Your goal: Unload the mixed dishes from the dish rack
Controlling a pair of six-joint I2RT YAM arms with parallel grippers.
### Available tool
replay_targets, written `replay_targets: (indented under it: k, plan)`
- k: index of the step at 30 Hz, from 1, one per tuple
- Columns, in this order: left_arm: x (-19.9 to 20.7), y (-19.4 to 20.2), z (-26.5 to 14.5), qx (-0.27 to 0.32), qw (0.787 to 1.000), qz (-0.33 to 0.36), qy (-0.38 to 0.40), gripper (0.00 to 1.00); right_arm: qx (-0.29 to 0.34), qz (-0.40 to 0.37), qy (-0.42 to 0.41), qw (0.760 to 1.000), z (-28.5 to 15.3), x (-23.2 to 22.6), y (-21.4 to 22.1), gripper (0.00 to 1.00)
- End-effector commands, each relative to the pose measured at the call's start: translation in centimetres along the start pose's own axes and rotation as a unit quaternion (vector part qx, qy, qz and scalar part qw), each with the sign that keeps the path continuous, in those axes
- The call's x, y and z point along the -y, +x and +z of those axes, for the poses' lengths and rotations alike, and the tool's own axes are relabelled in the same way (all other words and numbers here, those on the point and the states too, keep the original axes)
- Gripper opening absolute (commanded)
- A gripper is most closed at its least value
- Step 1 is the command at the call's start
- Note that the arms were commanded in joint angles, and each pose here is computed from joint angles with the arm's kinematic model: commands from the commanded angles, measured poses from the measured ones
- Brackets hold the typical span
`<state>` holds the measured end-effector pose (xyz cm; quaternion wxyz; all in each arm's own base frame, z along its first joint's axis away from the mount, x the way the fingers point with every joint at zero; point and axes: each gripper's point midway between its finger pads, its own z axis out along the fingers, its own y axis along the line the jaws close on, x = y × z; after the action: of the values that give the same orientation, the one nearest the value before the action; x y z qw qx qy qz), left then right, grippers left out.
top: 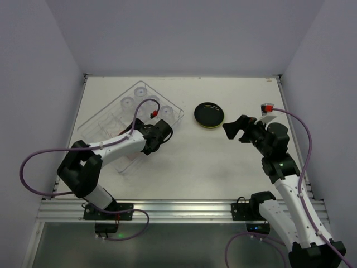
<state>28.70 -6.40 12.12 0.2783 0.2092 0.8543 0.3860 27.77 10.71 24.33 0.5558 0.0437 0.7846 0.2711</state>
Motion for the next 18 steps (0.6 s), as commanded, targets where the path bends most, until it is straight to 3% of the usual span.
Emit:
replay_targets:
  k: [1,8,18]
  plan:
    - [1.2,-0.6,-0.1,0.012,1.000,-0.020,-0.001,0.72,0.016,-0.015,-0.023,0.999,-0.1,-0.8,-0.7,0.99]
    - [1.7,-0.5,-0.2,0.014,0.999,-0.032,0.008,0.68,0.015,-0.014,-0.024,0.999,-0.2,-0.9,-0.6,0.99]
    - [0.3,-0.8,-0.5,0.021,0.999,-0.026,-0.017,0.48,0.009,-0.013,-0.024,1.000,0.1,-0.8,-0.4,0.99]
